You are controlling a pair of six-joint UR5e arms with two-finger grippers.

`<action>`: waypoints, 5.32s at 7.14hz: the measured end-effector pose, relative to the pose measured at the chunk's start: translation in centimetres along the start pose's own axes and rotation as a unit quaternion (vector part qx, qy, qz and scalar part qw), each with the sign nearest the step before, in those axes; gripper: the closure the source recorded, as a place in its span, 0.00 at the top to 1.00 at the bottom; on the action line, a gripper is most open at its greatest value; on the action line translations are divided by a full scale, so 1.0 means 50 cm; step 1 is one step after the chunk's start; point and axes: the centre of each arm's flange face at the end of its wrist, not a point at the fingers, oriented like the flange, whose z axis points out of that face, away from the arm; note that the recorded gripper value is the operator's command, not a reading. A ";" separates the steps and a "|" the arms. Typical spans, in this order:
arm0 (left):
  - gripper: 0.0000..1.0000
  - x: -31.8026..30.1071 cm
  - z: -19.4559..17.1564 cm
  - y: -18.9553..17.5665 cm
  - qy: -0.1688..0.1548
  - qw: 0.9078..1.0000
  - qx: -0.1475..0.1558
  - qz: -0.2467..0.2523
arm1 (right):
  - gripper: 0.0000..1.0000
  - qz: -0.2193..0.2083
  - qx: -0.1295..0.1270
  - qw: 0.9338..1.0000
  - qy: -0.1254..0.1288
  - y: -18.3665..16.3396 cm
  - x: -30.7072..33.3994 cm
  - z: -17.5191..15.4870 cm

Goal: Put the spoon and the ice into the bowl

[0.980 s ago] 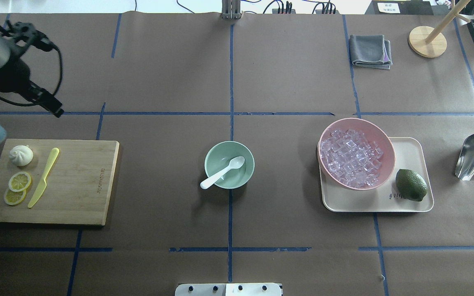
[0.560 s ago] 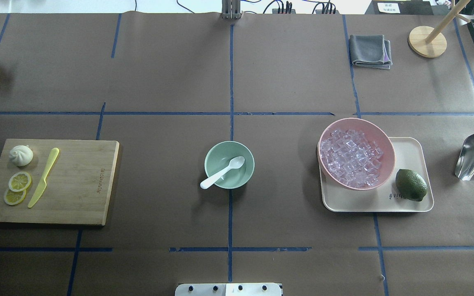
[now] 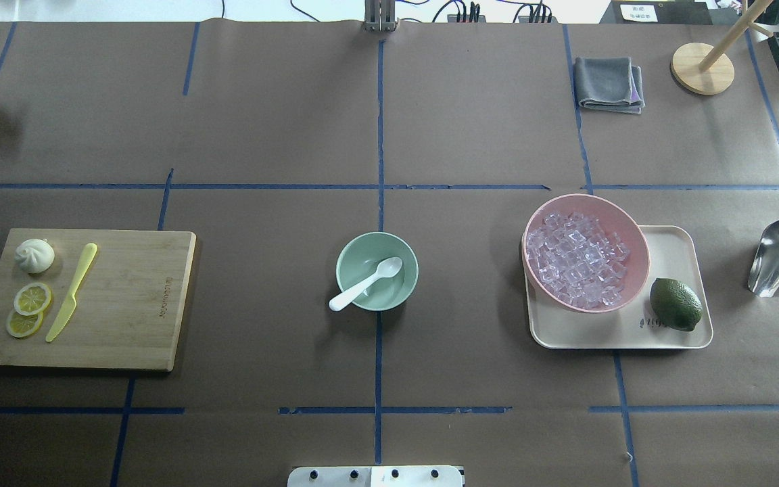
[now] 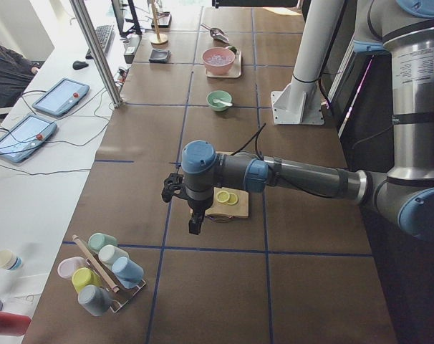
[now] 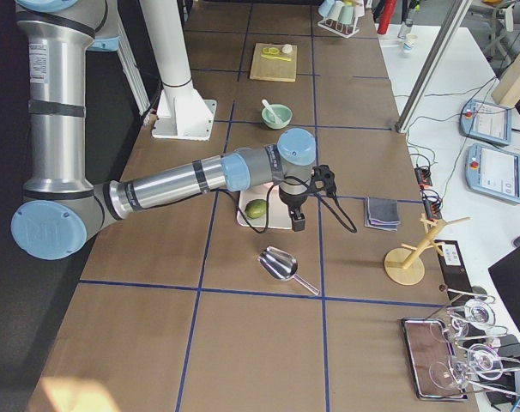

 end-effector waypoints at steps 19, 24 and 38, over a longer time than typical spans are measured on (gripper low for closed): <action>1.00 -0.008 -0.018 0.010 0.005 1.000 0.013 0.012 | 0.25 -0.072 0.031 0.994 0.071 -0.003 -0.566 0.362; 1.00 -0.008 -0.019 0.011 0.005 1.000 0.014 0.012 | 0.03 -0.070 0.036 0.995 0.066 -0.006 -0.577 0.351; 1.00 -0.003 -0.014 0.011 0.030 0.999 0.014 0.007 | 0.98 0.301 0.069 0.950 0.051 -0.140 -1.260 0.452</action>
